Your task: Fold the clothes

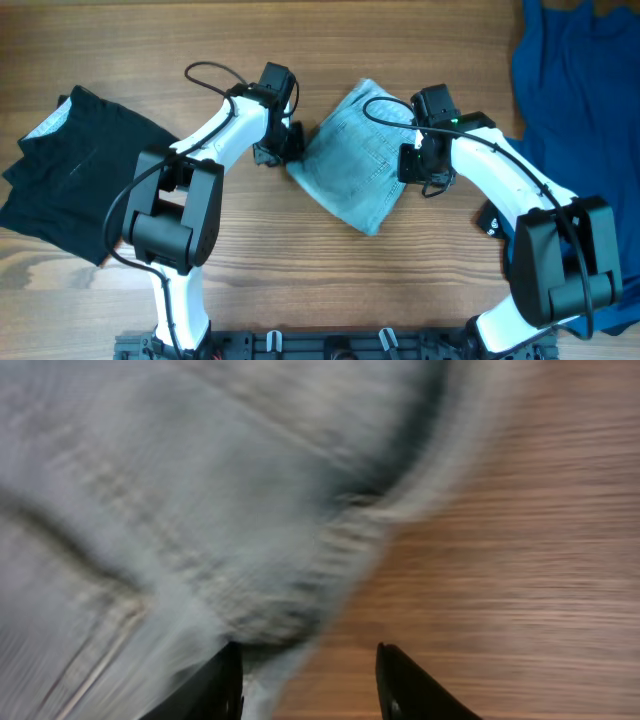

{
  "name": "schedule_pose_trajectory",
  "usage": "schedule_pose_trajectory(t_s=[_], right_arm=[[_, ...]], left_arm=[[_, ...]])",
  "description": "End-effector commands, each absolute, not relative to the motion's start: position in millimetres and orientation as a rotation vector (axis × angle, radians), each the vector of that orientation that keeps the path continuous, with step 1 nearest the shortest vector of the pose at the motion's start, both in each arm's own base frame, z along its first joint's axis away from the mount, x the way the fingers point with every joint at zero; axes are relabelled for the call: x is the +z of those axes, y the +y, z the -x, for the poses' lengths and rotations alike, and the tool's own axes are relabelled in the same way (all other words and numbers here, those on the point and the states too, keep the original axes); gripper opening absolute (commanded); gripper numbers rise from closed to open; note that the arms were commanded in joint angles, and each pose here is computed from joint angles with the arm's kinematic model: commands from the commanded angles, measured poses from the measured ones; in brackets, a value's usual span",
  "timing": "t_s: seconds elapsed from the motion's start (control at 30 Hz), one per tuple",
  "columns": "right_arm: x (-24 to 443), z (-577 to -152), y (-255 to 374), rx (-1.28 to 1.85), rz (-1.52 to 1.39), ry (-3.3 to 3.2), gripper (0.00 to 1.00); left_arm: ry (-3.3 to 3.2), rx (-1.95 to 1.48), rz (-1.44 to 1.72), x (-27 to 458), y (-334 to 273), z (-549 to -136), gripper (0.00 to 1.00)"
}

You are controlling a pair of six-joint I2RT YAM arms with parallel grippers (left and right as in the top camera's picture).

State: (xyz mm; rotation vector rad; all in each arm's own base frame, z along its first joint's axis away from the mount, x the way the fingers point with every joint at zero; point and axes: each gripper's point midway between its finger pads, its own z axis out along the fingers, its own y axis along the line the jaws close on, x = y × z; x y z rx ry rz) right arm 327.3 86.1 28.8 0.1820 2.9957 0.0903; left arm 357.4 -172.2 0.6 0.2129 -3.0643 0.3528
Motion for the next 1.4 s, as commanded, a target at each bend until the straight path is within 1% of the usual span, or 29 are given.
schedule_pose_trajectory(t_s=[0.0, 0.07, 0.17, 0.2, 0.23, 0.27, 0.3, 0.33, 0.37, 0.43, 0.53, 0.73, 0.83, 0.93, 0.97, 1.0, 1.07, 1.13, 1.17, 1.2, 1.23, 1.3, 1.37], right_arm=[[30.1, -358.2, 49.9, -0.161, -0.256, 2.843, 0.43], [34.3, -376.0, 52.9, -0.102, -0.177, 2.791, 0.44], [33.9, -376.4, 59.4, -0.057, -0.095, 2.801, 0.49], [32.5, -372.1, 58.5, -0.062, -0.099, 2.819, 0.51], [32.0, -370.8, 60.3, -0.048, -0.096, 2.826, 0.53], [31.6, -369.9, 62.9, -0.026, -0.092, 2.832, 0.55], [31.1, -368.5, 67.7, 0.012, -0.086, 2.841, 0.57], [30.7, -367.0, 73.6, 0.062, -0.079, 2.850, 0.58], [30.6, -365.7, 79.6, 0.111, -0.072, 2.857, 0.58], [30.6, -364.4, 84.7, 0.154, -0.066, 2.863, 0.59], [29.5, -360.0, 85.0, 0.158, -0.067, 2.882, 0.59], [27.8, -353.8, 83.6, 0.151, -0.069, 2.908, 0.60], [27.7, -353.5, 83.6, 0.151, -0.072, 2.909, 0.60], [27.7, -353.4, 83.6, 0.151, -0.072, 2.910, 0.60], [27.6, -353.0, 83.6, 0.151, -0.072, 2.911, 0.60], [27.5, -352.7, 83.5, 0.151, -0.072, 2.913, 0.60], [27.5, -352.6, 83.4, 0.150, -0.072, 2.913, 0.60], [27.5, -352.6, 83.4, 0.150, -0.072, 2.913, 0.60], [27.5, -352.7, 83.4, 0.150, -0.071, 2.913, 0.60], [27.5, -352.8, 83.4, 0.150, -0.072, 2.912, 0.60], [27.5, -352.8, 83.4, 0.150, -0.072, 2.912, 0.60], [27.5, -352.7, 83.3, 0.148, -0.071, 2.913, 0.60], [27.4, -352.4, 82.2, 0.143, -0.075, 2.914, 0.59]], left_arm=[[-2.836, 0.245, -0.225, -6.1, -161.4, -300.5, 0.19], [-2.772, 0.194, -0.220, -0.1, -157.7, -282.1, 0.20], [-2.821, 0.228, -0.207, 20.6, -159.8, -285.8, 0.20], [-2.938, 0.300, -0.201, 43.6, -161.9, -304.5, 0.29], [-2.998, 0.331, -0.203, 55.0, -161.3, -314.4, 0.38], [-3.046, 0.358, -0.206, 63.9, -160.7, -322.7, 0.63], [-3.094, 0.382, -0.209, 71.7, -159.8, -331.7, 0.83], [-3.176, 0.444, -0.185, 83.1, -162.0, -348.5, 1.00], [-3.235, 0.520, -0.080, 89.1, -169.8, -361.9, 1.00], [-3.263, 0.647, 0.112, 92.7, -185.0, -372.7, 1.00], [-3.283, 0.716, 0.269, 79.4, -195.0, -389.4, 1.00], [-3.244, 0.842, 0.331, 34.7, -213.3, -410.1, 1.00], [-3.155, 0.955, 0.340, 16.6, -227.1, -404.6, 1.00], [-3.074, 0.989, 0.363, -6.4, -245.0, -391.5, 1.00], [-3.057, 0.983, 0.377, -10.6, -249.9, -386.3, 0.95], [-3.046, 0.976, 0.393, -12.8, -254.3, -382.0, 0.89], [-3.028, 0.996, 0.440, -11.3, -267.0, -375.2, 0.69], [-3.027, 1.004, 0.468, -10.7, -273.7, -373.3, 0.41], [-3.030, 1.007, 0.472, -9.7, -274.3, -374.2, 0.20], [-3.035, 1.011, 0.468, -7.8, -273.2, -376.3, 0.07], [-3.040, 1.021, 0.464, -4.5, -271.8, -378.3, 0.04], [-3.062, 1.043, 0.455, 8.9, -266.7, -384.3, 0.04], [-3.112, 1.065, 0.440, 34.9, -254.6, -394.1, 0.04]])
